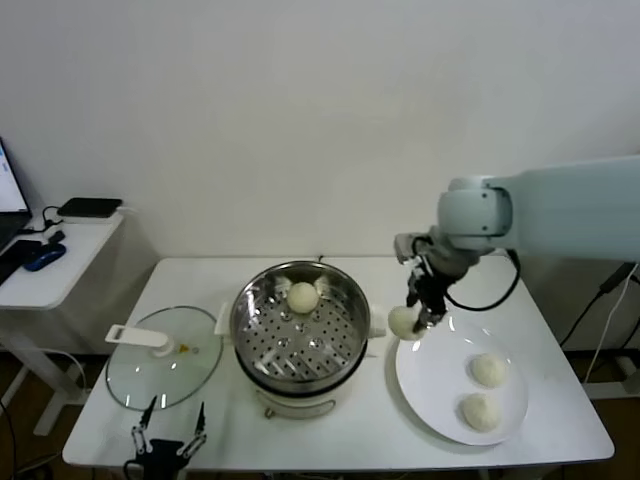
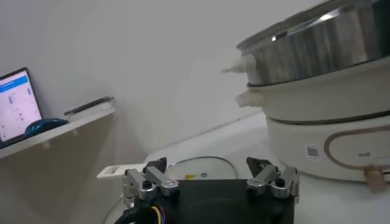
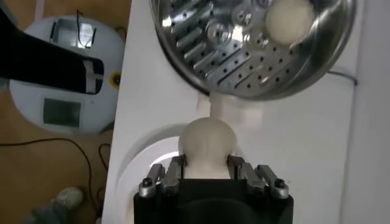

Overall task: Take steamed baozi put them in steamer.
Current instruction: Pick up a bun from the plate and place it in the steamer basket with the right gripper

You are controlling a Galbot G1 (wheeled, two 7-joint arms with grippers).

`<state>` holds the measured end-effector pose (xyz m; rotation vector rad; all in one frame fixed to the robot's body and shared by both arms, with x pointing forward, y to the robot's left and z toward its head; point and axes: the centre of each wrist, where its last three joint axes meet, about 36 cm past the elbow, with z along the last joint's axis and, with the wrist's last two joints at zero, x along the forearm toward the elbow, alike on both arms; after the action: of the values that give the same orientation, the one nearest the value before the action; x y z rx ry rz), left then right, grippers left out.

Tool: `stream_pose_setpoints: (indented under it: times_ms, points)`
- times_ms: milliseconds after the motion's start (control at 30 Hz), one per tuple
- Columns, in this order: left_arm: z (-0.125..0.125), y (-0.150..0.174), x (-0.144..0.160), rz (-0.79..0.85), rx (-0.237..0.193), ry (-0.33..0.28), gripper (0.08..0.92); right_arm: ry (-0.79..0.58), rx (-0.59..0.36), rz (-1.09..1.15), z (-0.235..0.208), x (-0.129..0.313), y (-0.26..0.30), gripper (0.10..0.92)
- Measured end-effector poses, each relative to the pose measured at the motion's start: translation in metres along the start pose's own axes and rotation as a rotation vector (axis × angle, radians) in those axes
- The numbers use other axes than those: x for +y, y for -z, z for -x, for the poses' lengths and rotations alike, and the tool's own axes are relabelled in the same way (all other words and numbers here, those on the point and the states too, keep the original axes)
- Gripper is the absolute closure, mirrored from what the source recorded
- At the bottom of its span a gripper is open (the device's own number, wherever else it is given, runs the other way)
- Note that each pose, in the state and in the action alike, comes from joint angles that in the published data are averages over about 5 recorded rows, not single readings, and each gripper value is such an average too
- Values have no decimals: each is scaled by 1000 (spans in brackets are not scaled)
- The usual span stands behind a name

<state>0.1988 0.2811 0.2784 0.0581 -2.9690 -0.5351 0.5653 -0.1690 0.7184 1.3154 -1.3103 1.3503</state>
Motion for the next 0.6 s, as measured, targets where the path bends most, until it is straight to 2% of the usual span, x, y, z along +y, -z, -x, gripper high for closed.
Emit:
stream_pose_setpoints:
  times_ms: [300, 600]
  points:
    - [-1, 2, -2, 8, -4, -9, 177, -38, -35, -69, -16, -23, 81, 530]
    - [-1, 1, -3, 7, -2, -10, 177, -27, -51, -122, 19, -36, 140, 530]
